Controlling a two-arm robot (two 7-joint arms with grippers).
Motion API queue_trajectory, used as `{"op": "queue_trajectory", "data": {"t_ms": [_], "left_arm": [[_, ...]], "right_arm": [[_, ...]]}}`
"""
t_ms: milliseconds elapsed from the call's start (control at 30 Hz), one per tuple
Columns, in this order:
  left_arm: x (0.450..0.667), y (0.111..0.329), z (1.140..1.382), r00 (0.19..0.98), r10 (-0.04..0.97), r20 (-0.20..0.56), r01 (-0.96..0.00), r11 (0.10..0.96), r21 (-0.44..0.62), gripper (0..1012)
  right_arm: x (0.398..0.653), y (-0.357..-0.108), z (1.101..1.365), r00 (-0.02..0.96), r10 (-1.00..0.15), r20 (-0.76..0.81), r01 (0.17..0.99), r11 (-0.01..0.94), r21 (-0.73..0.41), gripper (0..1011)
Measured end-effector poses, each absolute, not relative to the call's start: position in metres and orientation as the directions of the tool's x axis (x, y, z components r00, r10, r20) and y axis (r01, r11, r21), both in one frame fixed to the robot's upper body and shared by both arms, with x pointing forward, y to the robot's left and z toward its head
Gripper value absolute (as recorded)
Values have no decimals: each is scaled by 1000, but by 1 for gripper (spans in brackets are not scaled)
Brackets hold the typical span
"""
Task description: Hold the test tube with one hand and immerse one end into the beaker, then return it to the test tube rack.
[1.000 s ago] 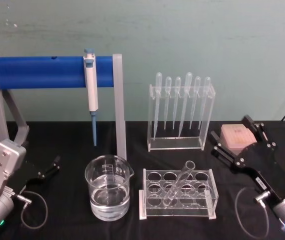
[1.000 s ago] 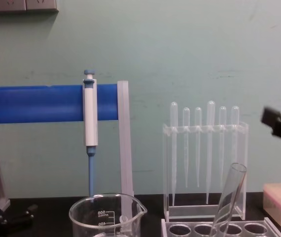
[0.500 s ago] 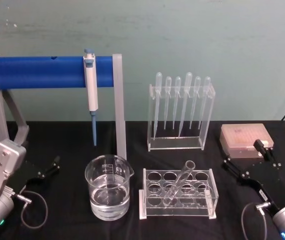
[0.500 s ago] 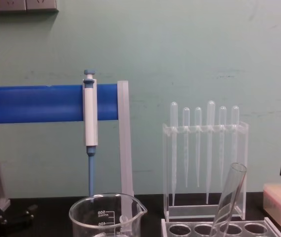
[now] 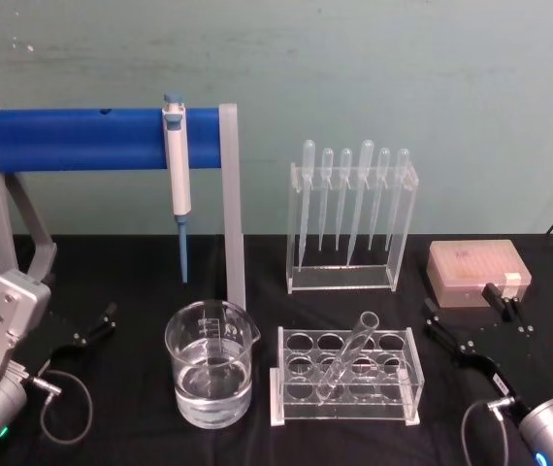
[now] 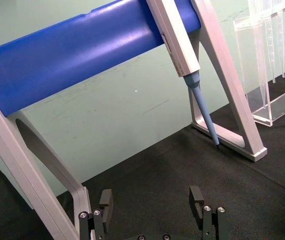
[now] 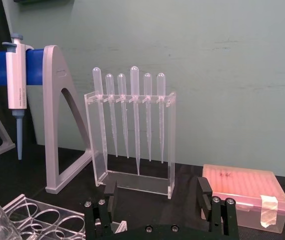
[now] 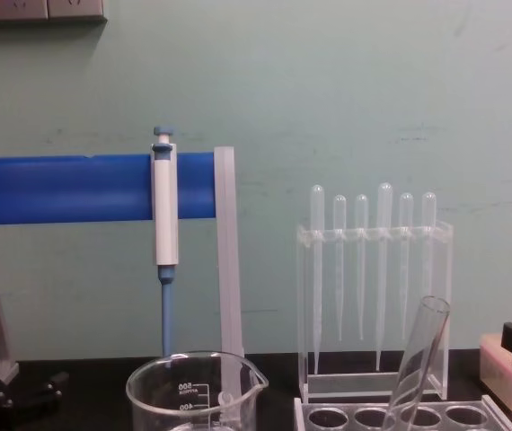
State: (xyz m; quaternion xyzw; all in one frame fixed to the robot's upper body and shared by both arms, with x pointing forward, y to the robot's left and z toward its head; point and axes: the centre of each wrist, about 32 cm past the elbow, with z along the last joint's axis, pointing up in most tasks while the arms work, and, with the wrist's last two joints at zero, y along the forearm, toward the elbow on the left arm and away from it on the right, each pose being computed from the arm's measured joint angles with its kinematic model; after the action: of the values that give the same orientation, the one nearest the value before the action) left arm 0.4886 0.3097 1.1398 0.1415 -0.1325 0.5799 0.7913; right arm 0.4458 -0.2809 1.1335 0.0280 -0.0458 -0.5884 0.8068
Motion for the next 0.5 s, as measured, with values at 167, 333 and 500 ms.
{"op": "queue_trajectory", "data": {"t_ms": [167,333,500], "left_arm": [[489,310,1140,292,880,374,-955,287,70,1000],[489,310,1140,292,880,374,-955,287,70,1000],[489,310,1140,292,880,374,-955,287,70,1000]], "right_arm": [[445,-281,1134,304,-952,42,946,307,100,1002],[445,-281,1134,305,-951,43,946,308,102,1002],[445,-281,1134,305,-951,44,946,308,104,1002]]}}
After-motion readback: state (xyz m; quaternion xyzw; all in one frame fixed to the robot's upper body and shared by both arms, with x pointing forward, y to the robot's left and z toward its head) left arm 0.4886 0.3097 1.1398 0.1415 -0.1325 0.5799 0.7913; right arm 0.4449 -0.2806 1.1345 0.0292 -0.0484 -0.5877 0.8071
